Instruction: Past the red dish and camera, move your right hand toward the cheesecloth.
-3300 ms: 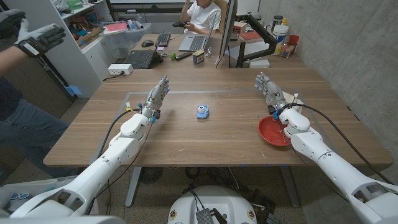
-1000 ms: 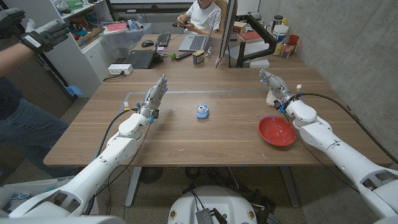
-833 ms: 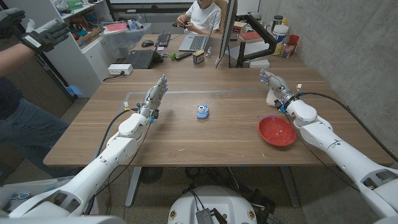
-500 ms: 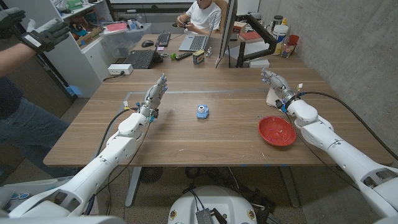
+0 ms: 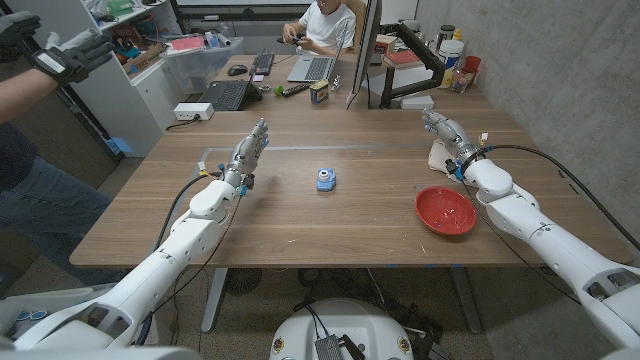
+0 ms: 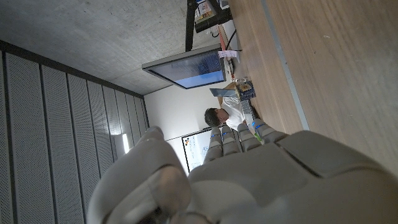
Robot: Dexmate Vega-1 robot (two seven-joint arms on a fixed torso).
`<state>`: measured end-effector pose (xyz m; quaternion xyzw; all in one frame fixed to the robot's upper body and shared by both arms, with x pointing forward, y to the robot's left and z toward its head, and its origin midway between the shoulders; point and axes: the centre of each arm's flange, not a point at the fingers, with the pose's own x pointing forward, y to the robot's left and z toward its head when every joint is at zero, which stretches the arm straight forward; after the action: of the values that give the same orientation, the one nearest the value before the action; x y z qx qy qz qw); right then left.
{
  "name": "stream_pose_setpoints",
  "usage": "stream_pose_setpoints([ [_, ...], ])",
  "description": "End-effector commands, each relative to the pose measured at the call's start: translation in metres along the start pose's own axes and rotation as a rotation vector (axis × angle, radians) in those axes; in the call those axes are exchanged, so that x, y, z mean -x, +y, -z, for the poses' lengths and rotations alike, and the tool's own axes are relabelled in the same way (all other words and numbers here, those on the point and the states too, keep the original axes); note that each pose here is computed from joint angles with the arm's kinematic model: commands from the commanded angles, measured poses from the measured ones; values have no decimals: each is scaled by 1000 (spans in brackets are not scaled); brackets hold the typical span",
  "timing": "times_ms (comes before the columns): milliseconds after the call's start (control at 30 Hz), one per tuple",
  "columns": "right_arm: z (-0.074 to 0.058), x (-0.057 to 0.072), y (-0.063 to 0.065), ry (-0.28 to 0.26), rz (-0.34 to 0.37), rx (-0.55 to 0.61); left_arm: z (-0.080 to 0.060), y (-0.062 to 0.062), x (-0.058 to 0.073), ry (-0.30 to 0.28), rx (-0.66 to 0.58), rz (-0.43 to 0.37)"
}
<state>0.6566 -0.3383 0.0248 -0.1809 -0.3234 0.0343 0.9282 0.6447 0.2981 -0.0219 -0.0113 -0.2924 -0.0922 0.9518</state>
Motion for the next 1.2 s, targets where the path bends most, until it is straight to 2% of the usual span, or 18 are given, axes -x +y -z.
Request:
stream_pose_setpoints([
  [33, -3, 0, -6, 19, 3, 77, -1, 3, -1, -2, 1, -1],
  [1200, -7, 3, -16, 55, 13, 236, -5, 4, -5, -4, -9, 10],
])
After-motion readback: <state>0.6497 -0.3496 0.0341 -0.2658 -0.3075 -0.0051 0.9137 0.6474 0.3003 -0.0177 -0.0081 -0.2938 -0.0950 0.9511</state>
